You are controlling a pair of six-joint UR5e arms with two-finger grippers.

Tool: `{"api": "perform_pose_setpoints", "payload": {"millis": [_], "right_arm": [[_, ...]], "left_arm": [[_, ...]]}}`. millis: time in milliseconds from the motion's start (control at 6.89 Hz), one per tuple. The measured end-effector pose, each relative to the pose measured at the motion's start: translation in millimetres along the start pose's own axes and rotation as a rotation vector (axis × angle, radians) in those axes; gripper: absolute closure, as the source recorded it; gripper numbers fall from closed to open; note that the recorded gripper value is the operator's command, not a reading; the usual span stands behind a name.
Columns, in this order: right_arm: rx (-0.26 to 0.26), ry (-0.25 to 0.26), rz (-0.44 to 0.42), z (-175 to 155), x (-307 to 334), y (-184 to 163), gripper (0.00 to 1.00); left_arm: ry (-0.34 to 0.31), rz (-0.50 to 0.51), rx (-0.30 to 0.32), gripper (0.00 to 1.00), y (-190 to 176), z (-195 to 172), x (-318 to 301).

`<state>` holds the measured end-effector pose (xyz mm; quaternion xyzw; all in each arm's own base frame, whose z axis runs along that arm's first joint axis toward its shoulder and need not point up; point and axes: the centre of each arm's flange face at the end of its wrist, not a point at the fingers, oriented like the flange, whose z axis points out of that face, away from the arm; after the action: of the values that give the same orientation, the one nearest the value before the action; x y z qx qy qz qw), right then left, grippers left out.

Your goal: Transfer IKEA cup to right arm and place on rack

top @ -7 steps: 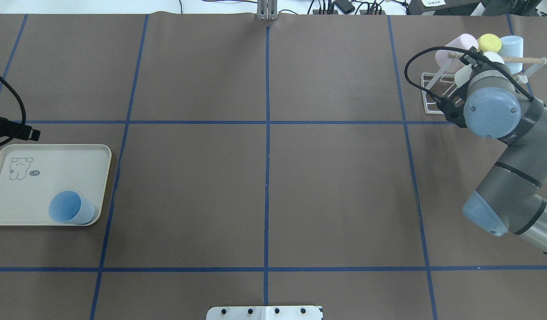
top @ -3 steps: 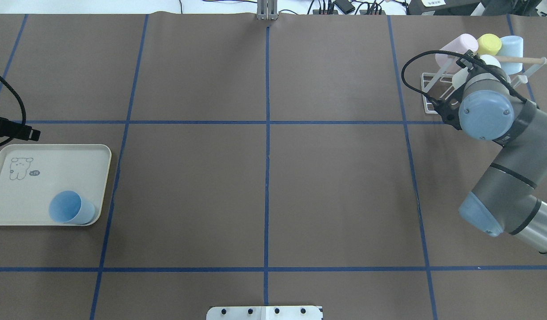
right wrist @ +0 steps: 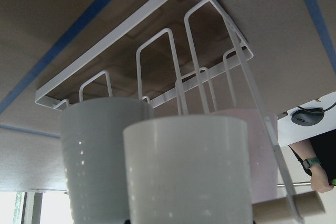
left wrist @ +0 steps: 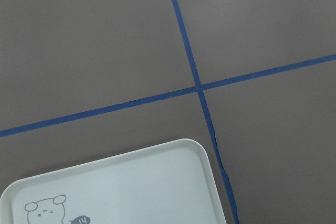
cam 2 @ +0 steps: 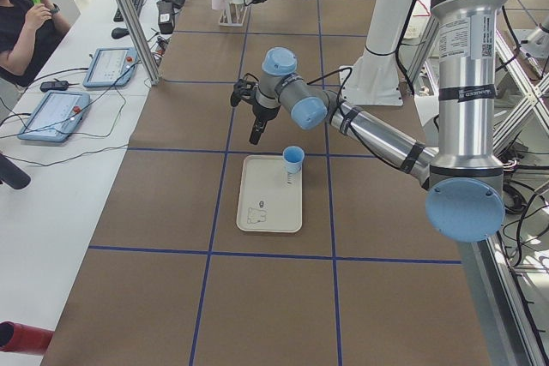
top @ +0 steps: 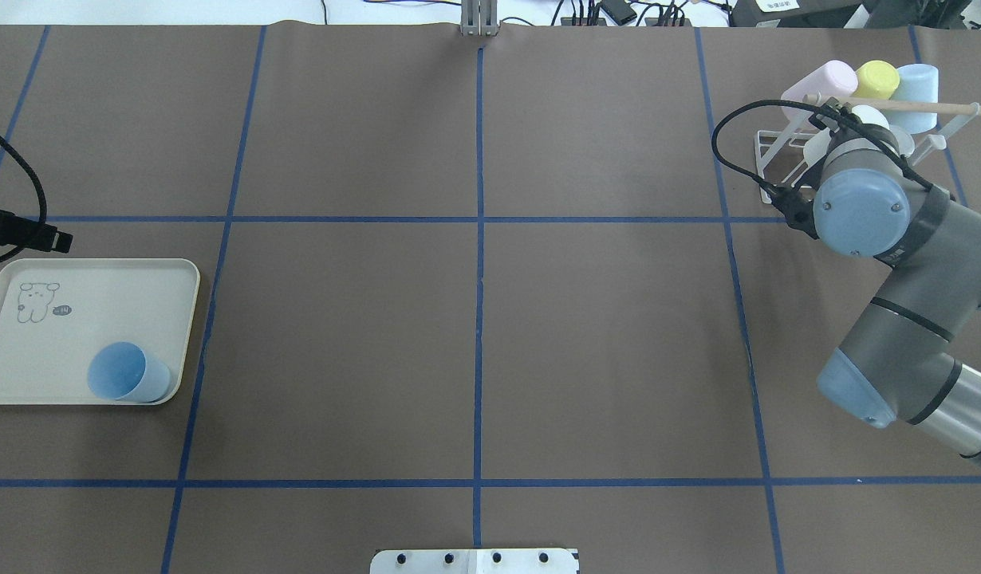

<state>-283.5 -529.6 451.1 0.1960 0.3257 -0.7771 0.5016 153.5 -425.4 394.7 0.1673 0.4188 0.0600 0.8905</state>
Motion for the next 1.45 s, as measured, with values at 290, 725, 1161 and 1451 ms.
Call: {"api": "perform_pose_setpoints", "payload": {"millis": [290,725,1161,1451], "right_arm": [[0.0,0.002,0.001,-0.6,0.6,0.4,0.19],[-0.004,0.013,0.007,-4.6,6.4,2.4,0.17],[0.018,0.101,0.084,-40.8,51.8,16.5,0.15],[0.154,0.123,0.266,-65.9,70.5,16.2,0.14]], "left_arm": [[0.0,0.0,0.0,0.0,0.0,-0.1,0.0],[-0.001,-0.001,-0.002,0.0,0.0,1.0,-0.8],[-0.006,-0.003,-0.004,0.0,0.2,3.1,-3.0],[-0.012,-0.035,-0.001,0.0,0.5,5.4,-6.1]]}}
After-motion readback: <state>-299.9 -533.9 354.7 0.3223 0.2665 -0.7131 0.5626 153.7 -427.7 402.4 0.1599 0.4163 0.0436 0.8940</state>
